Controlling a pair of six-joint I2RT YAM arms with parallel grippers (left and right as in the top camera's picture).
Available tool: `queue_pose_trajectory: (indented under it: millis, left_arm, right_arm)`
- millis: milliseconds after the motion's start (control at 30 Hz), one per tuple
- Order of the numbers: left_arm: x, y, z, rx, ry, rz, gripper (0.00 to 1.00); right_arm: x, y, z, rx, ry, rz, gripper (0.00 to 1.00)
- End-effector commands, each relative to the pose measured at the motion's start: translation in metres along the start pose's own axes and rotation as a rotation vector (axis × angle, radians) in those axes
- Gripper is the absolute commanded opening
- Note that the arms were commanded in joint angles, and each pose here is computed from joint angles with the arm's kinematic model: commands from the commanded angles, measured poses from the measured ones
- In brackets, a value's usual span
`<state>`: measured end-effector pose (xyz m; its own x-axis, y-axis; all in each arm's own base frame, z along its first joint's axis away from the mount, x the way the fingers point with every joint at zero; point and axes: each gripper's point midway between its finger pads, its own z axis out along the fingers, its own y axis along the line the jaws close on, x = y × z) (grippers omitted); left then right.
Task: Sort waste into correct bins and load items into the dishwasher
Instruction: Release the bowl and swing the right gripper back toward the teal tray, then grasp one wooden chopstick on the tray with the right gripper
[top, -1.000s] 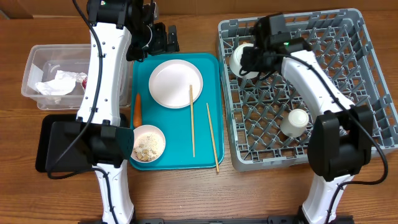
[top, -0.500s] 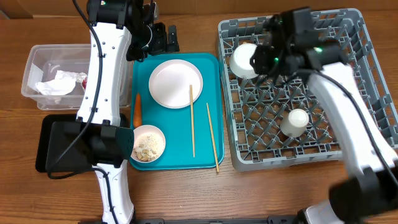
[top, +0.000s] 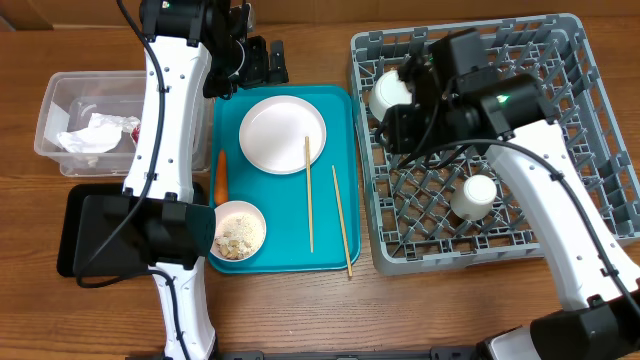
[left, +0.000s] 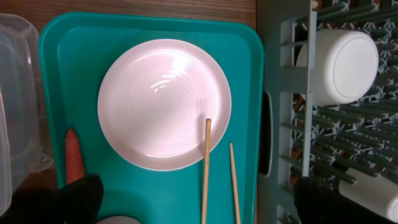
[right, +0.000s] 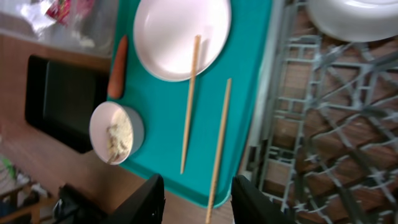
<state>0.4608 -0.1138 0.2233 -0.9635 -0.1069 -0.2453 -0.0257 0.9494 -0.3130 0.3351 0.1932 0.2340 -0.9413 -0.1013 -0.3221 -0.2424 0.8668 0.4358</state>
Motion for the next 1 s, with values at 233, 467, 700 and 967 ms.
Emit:
queue_pose_trajectory:
  millis: [233,467,700,967]
  left_arm:
    - [0.027,0.004,-0.004,-0.024,0.105,0.002,0.53]
    - [0.043,-0.008,-0.02,-0.031,0.114,0.05,0.26]
    - [0.048,-0.017,-0.073,-0.039,-0.016,0.091,0.27]
    - [0.075,-0.016,-0.143,-0.045,-0.159,0.11,0.29]
  right_arm:
    - [0.033,0.042,0.022,-0.048,0.093,-0.101,0.44]
    - [0.034,0.037,0.025,-0.025,0.093,-0.1,0.53]
    - [0.032,0.041,0.027,-0.03,0.086,-0.072,0.54]
    - [0.021,0.055,0.061,0.033,-0.023,-0.096,0.53]
